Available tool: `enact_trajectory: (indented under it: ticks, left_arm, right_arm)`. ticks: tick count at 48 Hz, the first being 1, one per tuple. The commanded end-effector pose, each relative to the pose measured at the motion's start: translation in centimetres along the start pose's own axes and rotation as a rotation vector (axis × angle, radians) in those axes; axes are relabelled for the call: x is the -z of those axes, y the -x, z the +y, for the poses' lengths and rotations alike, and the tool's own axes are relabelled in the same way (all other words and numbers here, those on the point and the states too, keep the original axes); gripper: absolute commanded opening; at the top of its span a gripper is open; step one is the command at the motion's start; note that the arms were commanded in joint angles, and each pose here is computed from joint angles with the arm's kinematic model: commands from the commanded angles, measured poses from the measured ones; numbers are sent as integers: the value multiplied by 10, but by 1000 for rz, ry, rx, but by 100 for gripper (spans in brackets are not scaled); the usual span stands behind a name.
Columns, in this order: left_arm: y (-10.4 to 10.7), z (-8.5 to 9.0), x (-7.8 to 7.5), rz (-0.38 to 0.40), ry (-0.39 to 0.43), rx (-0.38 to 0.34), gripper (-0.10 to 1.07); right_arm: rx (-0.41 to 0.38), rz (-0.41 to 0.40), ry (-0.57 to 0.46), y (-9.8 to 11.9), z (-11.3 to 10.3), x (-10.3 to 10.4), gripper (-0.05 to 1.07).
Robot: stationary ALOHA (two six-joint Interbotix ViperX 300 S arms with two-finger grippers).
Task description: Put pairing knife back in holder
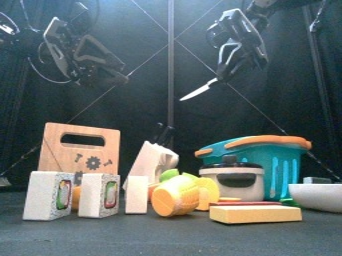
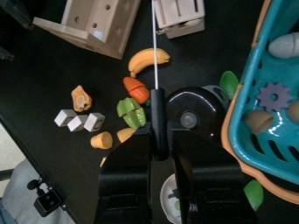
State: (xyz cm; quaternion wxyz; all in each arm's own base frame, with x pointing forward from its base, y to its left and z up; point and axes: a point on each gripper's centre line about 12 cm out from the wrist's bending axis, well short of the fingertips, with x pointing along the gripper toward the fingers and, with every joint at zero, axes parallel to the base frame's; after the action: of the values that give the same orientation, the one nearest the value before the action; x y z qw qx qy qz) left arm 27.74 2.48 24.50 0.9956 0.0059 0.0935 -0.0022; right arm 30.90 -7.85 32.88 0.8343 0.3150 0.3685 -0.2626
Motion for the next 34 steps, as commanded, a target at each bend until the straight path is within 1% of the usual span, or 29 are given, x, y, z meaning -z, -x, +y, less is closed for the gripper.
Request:
enact_trajectory:
  ticks: [1,4,11,19,28,34]
  left_arm:
    - [0,1,-4,-12,2,-5,85]
    - [0,2,-3,-9,5,-6,85]
    - [1,3,0,-3,7,-12,85]
    - [1,4,2,2,24,-20,85]
    - [5,7,6,14,28,-35,85]
    - [11,7,9,32,29,-48,85]
  right_arm:
    - [5,32,-13,11,-5,-20,45]
    - [17,81,-6,9,-8,-27,45]
    - [22,207,55,2,-8,-42,45]
    - [54,304,68,-4,-21,-64,45]
    - [109,436,94,-28,-28,-83,45]
    - [120,491,128,-45,-29,-94,45]
